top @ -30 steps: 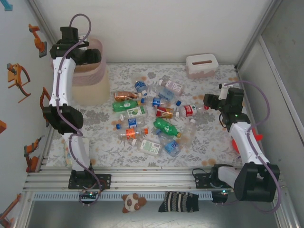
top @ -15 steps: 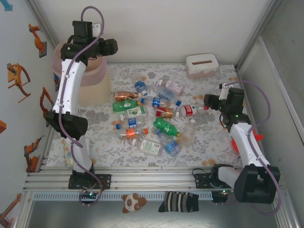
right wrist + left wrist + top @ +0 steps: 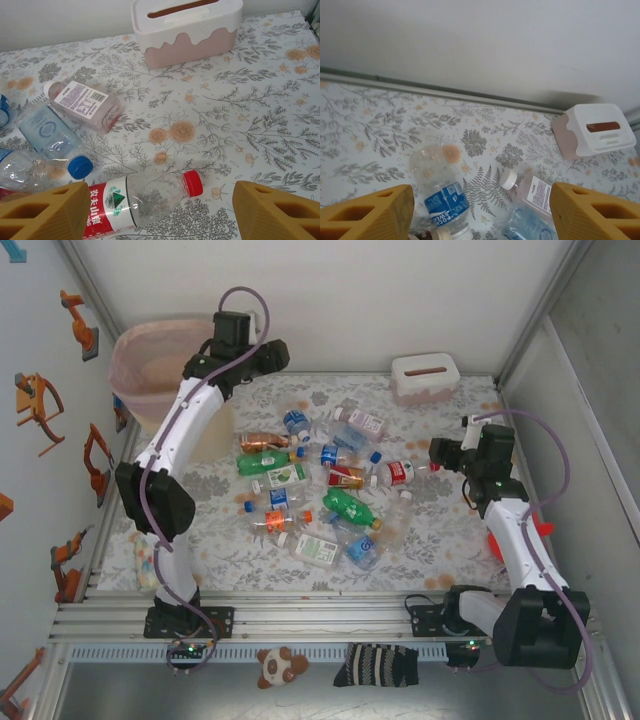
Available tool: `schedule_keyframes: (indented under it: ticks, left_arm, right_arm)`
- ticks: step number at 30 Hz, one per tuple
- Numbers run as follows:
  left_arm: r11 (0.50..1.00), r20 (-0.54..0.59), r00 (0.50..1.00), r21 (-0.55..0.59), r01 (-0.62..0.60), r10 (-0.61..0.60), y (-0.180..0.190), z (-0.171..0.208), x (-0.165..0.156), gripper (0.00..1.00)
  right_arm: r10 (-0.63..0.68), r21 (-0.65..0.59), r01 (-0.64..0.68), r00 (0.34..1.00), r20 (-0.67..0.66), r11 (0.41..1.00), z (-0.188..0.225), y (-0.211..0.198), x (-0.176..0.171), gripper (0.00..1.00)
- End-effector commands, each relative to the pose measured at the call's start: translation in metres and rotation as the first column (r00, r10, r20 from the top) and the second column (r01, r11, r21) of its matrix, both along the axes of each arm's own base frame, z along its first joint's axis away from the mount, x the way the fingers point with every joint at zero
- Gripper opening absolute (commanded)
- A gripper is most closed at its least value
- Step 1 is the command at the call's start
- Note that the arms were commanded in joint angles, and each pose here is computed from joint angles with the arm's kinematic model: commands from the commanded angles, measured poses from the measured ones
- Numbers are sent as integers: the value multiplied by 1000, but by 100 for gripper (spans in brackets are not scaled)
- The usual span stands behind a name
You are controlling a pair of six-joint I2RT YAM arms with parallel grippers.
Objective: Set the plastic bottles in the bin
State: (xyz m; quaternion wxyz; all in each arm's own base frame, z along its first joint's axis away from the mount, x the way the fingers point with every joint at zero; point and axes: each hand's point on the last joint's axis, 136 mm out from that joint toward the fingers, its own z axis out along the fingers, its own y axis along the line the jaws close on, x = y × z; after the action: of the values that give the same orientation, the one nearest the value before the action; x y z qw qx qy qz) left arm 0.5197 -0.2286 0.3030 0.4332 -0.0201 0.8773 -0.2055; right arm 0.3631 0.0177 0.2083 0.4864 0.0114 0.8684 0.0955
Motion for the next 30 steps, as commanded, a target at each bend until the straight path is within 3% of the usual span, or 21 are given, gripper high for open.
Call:
schedule_keyframes:
  ticks: [1, 6, 12, 23, 30]
  left_arm:
    - [991, 16, 996, -102, -82, 84, -6, 1, 11, 67]
    - [984, -145, 981, -104, -147, 131, -10, -60, 17, 67]
    - [972, -276, 935, -9, -234, 223, 1, -121, 17, 72]
    - [976, -427, 883, -4, -220, 197, -13, -194, 18, 78]
    - [982, -479, 869, -61, -177, 127, -26, -222, 24, 82]
  right_arm:
    - [4, -19, -3, 999, 45, 1000, 21, 1, 2, 74]
    - [6, -18, -6, 999, 44, 1000, 20, 1, 2, 74]
    - [7, -17, -6, 999, 40, 1000, 20, 2, 1, 74]
    - [10, -16, -10, 999, 43, 1000, 21, 2, -1, 74]
    - [6, -21, -5, 999, 40, 1000, 19, 1, -1, 74]
